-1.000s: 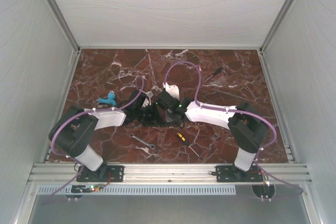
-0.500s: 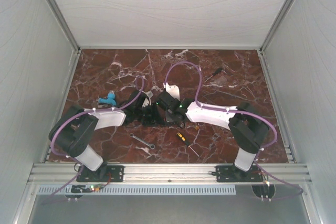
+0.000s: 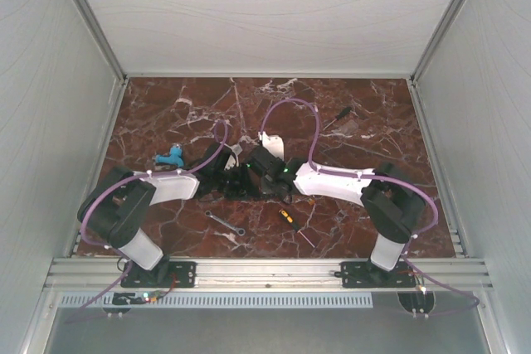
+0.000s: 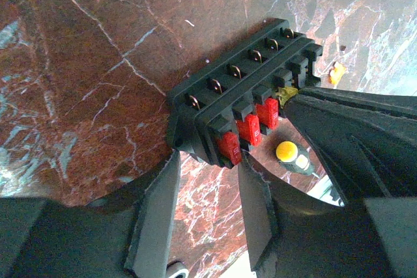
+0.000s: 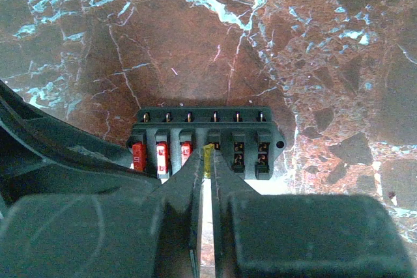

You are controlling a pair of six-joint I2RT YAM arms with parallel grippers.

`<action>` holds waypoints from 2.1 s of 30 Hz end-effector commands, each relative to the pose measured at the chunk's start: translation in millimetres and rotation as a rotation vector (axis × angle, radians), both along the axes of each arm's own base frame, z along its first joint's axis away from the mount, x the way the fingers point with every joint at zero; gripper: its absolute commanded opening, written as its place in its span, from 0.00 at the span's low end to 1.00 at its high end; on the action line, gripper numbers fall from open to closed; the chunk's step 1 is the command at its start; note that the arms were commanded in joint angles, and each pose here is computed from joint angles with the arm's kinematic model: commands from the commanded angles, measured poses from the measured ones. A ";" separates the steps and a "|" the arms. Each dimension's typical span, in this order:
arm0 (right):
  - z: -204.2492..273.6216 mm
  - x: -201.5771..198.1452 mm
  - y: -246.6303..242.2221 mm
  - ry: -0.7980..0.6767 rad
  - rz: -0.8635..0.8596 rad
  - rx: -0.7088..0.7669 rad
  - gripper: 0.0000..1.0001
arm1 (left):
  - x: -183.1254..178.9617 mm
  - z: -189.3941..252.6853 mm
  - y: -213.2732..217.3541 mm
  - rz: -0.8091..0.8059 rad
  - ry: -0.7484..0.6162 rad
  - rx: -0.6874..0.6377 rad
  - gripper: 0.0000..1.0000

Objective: Snap on the fuse box
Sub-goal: Adjust the fuse in the fuse box base.

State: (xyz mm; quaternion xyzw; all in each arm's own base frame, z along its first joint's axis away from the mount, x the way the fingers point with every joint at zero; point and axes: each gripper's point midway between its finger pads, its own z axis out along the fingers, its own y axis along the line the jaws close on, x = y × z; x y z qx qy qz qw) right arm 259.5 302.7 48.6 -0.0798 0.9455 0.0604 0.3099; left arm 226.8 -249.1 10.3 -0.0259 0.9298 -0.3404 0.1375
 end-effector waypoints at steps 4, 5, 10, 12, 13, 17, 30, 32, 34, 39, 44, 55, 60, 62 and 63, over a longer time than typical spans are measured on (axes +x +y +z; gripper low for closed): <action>-50.1 -44.0 -55.0 0.183 -0.012 -0.211 0.00 | -8.6 -16.9 10.6 0.005 0.047 0.061 0.40; -47.8 -43.6 -57.2 0.178 -0.016 -0.211 0.00 | -8.7 -17.3 11.0 0.006 0.049 0.063 0.40; -29.5 -37.7 -57.0 0.152 -0.009 -0.187 0.00 | -9.0 -17.6 10.9 0.005 0.051 0.064 0.36; -23.3 -35.2 -53.3 0.146 0.002 -0.179 0.00 | -9.0 -17.6 11.2 0.006 0.051 0.064 0.35; -21.5 -34.5 -51.3 0.147 0.008 -0.176 0.00 | -9.4 -17.5 11.2 0.006 0.051 0.064 0.34; -27.0 -37.3 -49.1 0.196 0.022 -0.193 0.00 | -9.3 -17.1 11.0 0.005 0.051 0.062 0.33; -54.0 -60.9 -50.8 0.405 0.053 -0.222 0.00 | -9.9 -15.6 9.6 0.006 0.053 0.052 0.31; -57.3 -63.0 -51.2 0.421 0.057 -0.233 0.00 | -9.5 -15.8 9.9 0.009 0.055 0.052 0.30; -62.0 -66.5 -51.5 0.443 0.060 -0.236 0.00 | -10.0 -15.8 10.1 0.010 0.057 0.052 0.30; -75.6 -74.8 -55.2 0.482 0.058 -0.268 0.00 | -10.1 -15.0 9.5 0.010 0.057 0.048 0.30; -62.5 -63.5 -66.3 0.426 0.006 -0.268 0.00 | -12.7 -14.0 9.1 0.013 0.064 0.037 0.28; -18.3 -35.8 -45.4 0.335 0.038 -0.158 0.00 | -23.0 -7.7 -0.2 0.029 0.111 -0.060 0.26; -2.0 -28.9 -34.2 0.324 0.067 -0.094 0.16 | -25.8 -2.8 -8.2 0.028 0.120 -0.108 0.27; 7.6 -26.6 -28.0 0.328 0.085 -0.050 0.24 | -25.9 -0.2 -12.1 0.024 0.117 -0.120 0.27; 13.4 -25.2 -25.9 0.330 0.092 -0.026 0.28 | -26.6 0.3 -13.8 0.021 0.117 -0.123 0.28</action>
